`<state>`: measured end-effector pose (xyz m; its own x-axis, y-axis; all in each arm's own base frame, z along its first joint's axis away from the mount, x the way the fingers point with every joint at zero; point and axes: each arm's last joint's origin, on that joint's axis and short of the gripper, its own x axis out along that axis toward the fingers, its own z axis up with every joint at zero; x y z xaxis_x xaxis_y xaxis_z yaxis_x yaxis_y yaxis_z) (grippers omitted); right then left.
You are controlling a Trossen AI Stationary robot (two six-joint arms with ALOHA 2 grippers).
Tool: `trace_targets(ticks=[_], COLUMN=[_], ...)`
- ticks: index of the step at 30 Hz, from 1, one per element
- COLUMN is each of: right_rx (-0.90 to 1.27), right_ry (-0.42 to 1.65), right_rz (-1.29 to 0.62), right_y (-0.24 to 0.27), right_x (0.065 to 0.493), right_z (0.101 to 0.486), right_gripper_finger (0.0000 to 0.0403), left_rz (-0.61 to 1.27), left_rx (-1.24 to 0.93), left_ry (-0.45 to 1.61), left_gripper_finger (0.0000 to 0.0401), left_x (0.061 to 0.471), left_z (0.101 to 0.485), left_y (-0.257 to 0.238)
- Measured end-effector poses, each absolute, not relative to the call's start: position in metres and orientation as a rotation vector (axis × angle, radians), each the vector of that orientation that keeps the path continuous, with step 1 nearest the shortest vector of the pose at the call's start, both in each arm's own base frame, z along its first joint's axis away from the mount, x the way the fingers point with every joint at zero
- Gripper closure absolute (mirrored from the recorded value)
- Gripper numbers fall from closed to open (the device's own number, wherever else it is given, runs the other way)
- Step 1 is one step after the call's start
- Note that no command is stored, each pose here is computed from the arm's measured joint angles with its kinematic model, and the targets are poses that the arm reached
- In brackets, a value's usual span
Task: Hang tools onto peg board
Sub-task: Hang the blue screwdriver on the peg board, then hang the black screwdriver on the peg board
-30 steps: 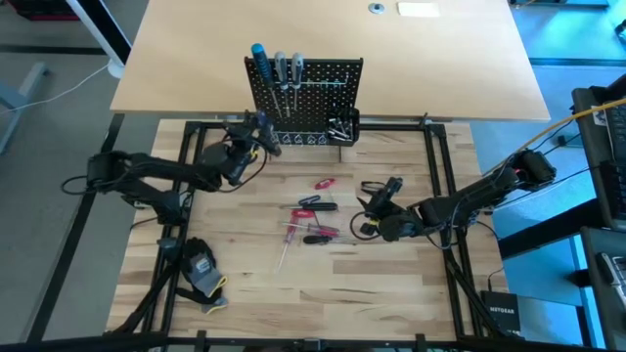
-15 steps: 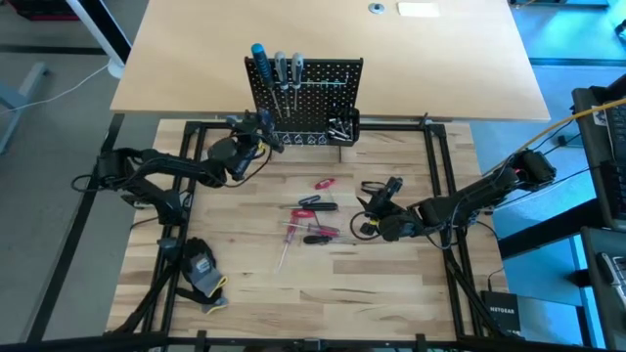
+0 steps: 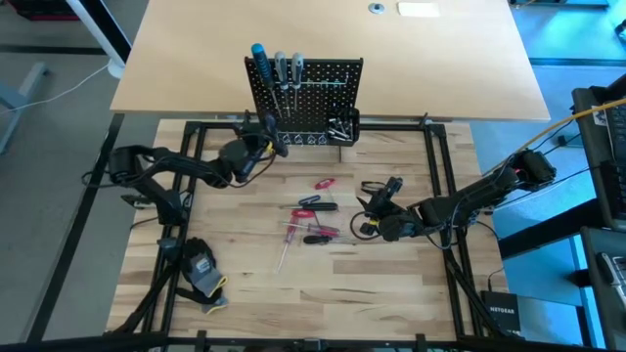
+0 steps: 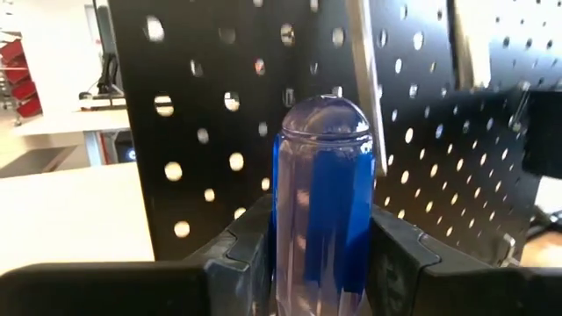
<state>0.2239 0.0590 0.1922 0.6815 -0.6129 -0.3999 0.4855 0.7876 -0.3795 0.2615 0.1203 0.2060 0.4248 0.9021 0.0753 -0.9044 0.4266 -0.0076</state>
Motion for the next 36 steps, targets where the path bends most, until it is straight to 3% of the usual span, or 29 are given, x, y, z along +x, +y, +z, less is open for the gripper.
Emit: trace_targets(ticks=[17, 36], right_rx=[-0.253, -0.246], right_ry=[0.54, 0.553], right_rz=[-0.623, -0.595], right_y=[0.059, 0.06], right_x=[0.224, 0.224], right_z=[0.192, 0.191], right_gripper_finger=[0.0281, 0.0281], left_rz=[1.142, 1.1], left_rx=[0.001, 0.072], left_ry=[0.002, 0.073], left_gripper_finger=[0.0259, 0.0256], left_x=[0.268, 0.265], left_z=[0.18, 0.193], left_y=[0.127, 0.114])
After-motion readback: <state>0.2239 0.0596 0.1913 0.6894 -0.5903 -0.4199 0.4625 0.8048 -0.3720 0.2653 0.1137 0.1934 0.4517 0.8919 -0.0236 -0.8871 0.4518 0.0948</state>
